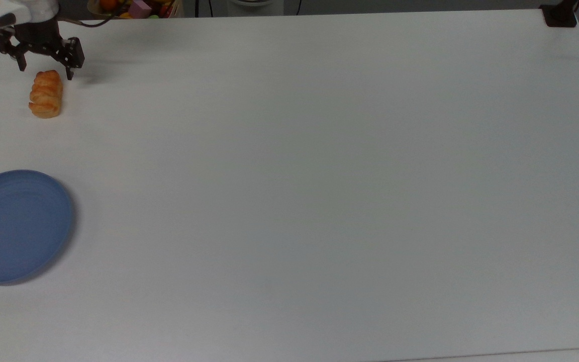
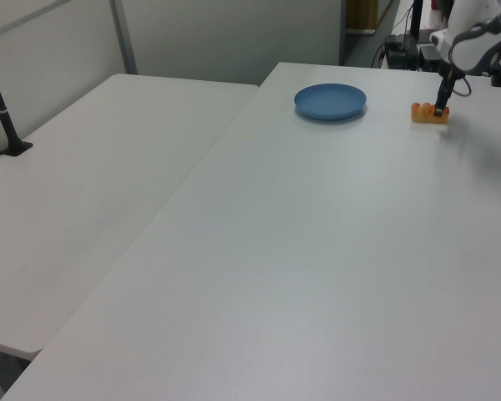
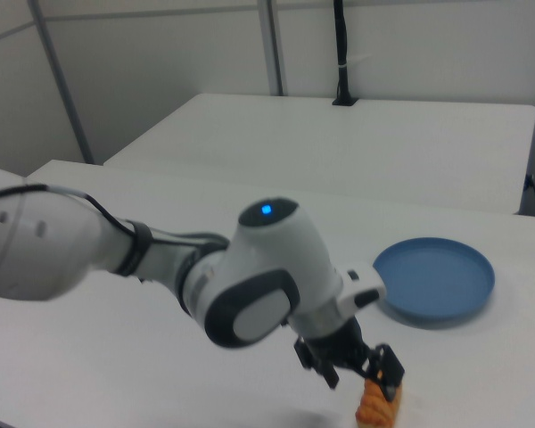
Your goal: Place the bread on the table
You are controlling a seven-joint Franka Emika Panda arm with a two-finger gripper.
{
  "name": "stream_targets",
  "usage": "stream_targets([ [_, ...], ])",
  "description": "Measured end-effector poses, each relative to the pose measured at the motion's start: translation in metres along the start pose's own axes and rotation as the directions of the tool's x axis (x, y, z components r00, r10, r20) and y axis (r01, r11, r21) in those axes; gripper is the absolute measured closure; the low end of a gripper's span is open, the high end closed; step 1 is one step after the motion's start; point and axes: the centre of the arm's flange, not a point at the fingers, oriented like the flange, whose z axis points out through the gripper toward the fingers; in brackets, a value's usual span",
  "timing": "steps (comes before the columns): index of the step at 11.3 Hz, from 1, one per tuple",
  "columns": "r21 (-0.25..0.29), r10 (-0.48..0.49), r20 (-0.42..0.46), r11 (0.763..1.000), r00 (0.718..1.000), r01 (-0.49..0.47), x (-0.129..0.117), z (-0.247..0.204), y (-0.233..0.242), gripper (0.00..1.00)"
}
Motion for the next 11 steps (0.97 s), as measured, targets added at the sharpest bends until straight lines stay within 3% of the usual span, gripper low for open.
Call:
stream_targets([
  [2,0.005,0.045,-0.013,0.999,0.999,-0.045,0.015,-0.037,-0.009,0.0],
  [6,0.039,0.213,0.06,0.976,0.975,-0.215,0.073,-0.154,-0.047,0.0],
  [9,0.159,0.222,0.054,0.961,0.974,-0.227,0.113,-0.235,-0.093,0.0],
  [11,0.233,0.244,0.079,0.938,0.966,-0.256,0.129,-0.302,-0.136,0.0],
])
